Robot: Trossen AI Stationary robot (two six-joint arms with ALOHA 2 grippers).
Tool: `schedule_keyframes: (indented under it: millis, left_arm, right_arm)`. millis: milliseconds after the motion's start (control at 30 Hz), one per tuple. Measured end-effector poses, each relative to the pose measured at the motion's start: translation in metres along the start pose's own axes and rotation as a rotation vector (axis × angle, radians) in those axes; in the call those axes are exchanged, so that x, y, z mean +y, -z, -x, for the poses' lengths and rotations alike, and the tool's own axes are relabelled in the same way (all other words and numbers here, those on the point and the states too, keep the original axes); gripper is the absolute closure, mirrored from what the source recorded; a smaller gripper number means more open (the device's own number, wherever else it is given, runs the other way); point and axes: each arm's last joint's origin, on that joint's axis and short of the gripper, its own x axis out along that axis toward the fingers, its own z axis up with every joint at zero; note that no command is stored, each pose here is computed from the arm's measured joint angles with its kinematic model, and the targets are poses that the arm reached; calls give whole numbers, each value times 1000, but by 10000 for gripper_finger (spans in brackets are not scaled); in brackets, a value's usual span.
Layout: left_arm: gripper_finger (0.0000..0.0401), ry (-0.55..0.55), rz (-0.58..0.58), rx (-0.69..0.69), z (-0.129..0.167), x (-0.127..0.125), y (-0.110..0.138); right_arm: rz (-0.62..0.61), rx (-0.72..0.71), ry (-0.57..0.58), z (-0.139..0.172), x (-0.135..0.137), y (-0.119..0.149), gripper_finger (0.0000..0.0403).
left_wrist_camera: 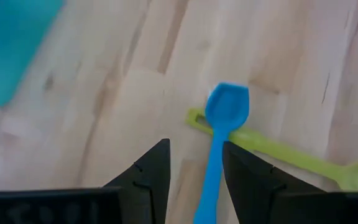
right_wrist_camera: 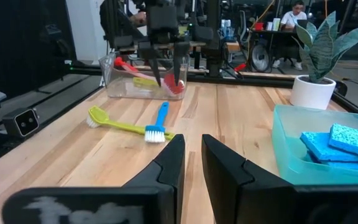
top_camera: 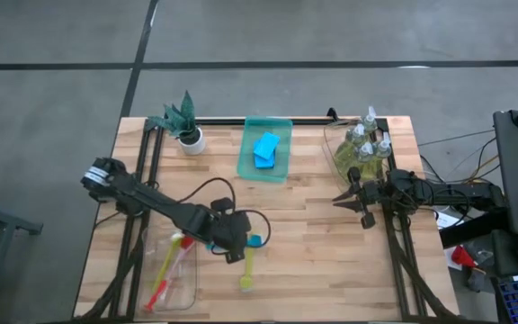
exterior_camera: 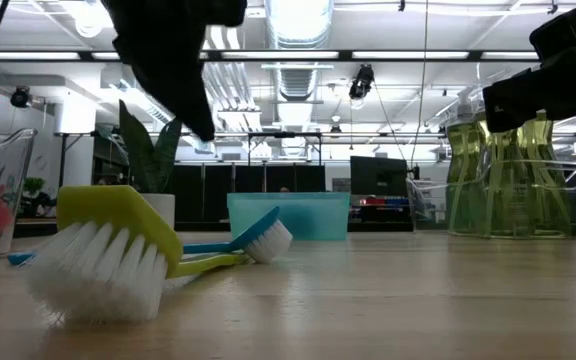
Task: Pick & Place Kitchen Sink Supplies
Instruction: Put the blue dish brush into the bottom transparent bin
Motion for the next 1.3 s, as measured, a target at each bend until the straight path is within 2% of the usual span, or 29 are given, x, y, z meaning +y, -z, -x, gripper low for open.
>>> schedule_keyframes:
  millis: [433,900,1300]
  left_arm:
    - [263,61,-122,199,-49,-15,16]
    - [262,97,-148,179,-59,-17,13]
    - [187,92,-167,186,-71,-18,14]
  right_arm:
    - [0,0,0,0,0,0,351]
    - [0,0,0,0,0,0,351]
    - [0,0,0,0,0,0,351]
